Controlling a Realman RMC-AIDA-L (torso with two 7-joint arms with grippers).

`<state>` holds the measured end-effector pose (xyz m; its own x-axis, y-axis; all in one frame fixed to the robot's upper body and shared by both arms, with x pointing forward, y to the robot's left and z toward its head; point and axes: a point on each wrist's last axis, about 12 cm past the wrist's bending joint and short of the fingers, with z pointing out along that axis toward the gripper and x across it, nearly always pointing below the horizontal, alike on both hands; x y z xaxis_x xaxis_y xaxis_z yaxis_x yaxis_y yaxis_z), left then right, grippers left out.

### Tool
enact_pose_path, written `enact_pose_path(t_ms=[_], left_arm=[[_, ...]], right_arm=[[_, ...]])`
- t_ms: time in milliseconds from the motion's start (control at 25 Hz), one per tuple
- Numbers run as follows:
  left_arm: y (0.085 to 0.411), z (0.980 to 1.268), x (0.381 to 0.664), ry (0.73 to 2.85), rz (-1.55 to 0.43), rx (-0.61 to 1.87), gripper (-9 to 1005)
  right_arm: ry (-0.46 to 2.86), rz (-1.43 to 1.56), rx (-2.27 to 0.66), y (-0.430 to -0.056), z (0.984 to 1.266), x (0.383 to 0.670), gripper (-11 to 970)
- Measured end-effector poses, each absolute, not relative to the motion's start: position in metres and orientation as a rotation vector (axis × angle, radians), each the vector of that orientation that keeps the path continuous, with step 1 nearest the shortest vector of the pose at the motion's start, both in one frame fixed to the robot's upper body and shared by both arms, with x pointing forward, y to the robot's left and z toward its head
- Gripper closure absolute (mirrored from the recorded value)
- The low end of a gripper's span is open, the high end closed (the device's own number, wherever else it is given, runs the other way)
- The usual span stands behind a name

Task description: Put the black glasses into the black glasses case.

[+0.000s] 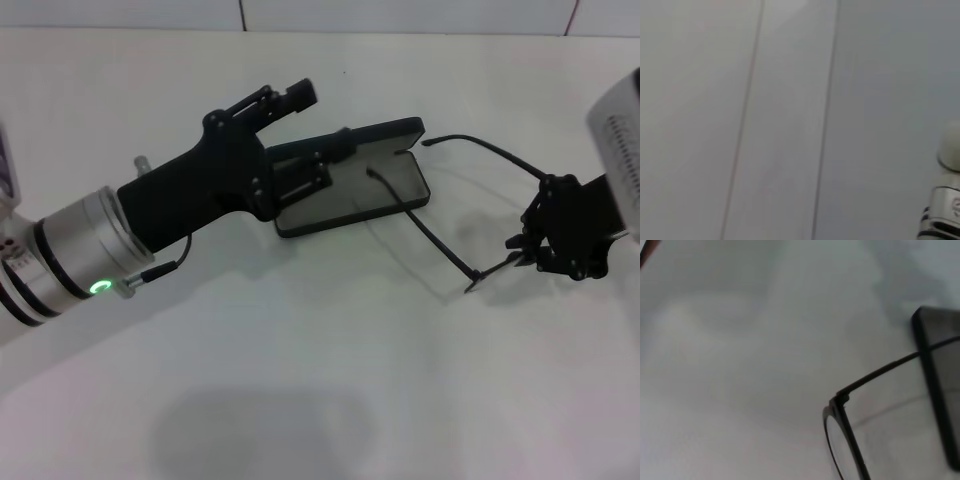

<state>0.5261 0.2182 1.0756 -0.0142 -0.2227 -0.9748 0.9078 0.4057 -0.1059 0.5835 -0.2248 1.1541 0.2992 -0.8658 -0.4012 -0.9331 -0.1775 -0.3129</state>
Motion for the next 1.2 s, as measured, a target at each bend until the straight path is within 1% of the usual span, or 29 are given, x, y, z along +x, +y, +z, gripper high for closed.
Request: enact_pose_path(t_ms=[520,640,920,1200], left_arm=[[0.211,1.09,0.537,1.242,-1.117,0.776,285],[0.208,1.094,0.539,1.239,-1.145,0.812,285],[0.2,1.112,0.544,1.199,-1.294,0.901,286],[0.19,1.125,0.554,1.197,-1.359,0.923,286]], right_arm=[[1.438,0.397,-1.852,-0.255,1.152,0.563,841],[1.383,0.417,-1.774,-0.255,1.149,0.562,841],[1.241,0.413,-1.577,-0.252,1.142,0.564,841],[1.177,0.387,-1.537,-0.25,1.139,0.567,841]])
